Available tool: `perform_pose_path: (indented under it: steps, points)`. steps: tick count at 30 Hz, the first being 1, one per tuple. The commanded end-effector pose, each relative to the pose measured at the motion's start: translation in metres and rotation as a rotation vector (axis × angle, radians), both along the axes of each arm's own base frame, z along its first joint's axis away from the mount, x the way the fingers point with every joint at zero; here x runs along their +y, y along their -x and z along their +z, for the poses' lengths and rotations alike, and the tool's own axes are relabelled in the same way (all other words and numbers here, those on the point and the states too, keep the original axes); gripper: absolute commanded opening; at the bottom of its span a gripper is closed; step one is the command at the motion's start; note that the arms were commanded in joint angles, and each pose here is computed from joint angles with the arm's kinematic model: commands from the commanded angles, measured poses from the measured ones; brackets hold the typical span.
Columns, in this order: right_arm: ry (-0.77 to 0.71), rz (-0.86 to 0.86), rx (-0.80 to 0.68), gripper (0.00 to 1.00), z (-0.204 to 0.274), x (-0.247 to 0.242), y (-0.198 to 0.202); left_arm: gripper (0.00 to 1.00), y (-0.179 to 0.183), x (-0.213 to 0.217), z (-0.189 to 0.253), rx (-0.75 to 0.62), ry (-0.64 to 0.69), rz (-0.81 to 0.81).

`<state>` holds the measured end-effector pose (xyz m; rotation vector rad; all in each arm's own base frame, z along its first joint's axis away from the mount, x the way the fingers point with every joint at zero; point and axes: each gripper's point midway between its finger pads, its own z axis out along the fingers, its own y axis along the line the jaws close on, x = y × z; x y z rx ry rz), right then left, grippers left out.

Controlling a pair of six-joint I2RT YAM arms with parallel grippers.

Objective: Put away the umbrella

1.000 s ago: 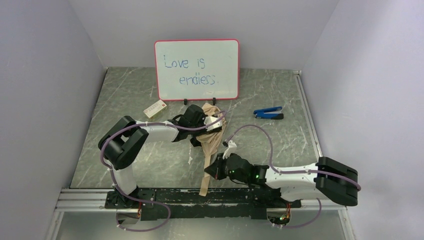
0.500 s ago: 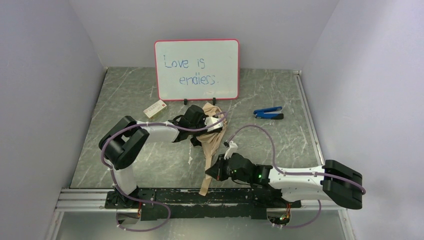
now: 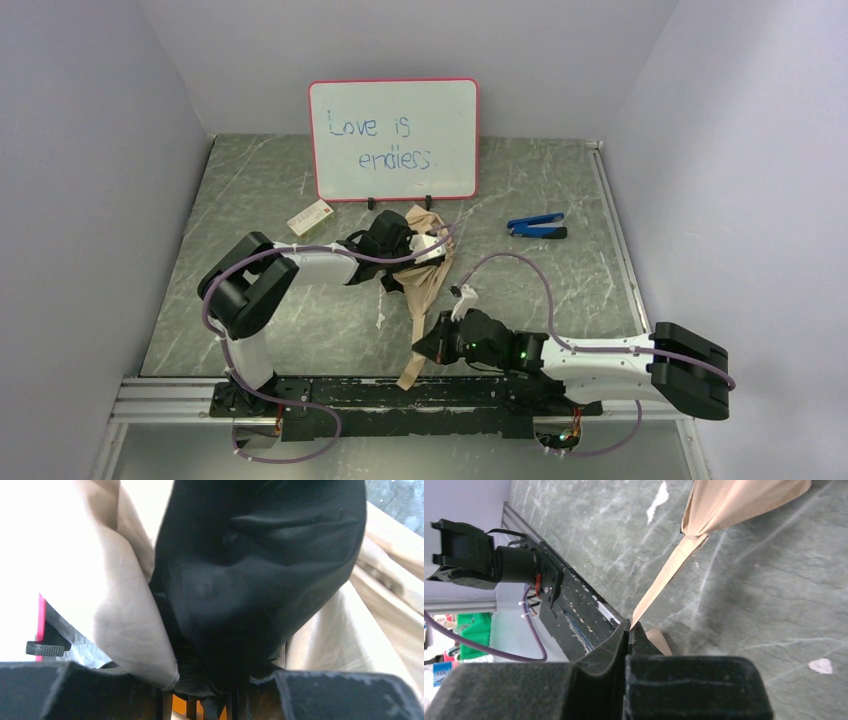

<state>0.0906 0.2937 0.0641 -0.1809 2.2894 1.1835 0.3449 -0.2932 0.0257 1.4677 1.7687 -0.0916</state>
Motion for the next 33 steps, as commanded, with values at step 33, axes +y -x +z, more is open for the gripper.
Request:
perform_pose_path:
  steps: [33]
  points:
    - [-0.135,0.402,0.076,0.05,0.068,0.022,0.111,0.05,-0.020,0.037,-0.031,-0.072,-0.168,0.120]
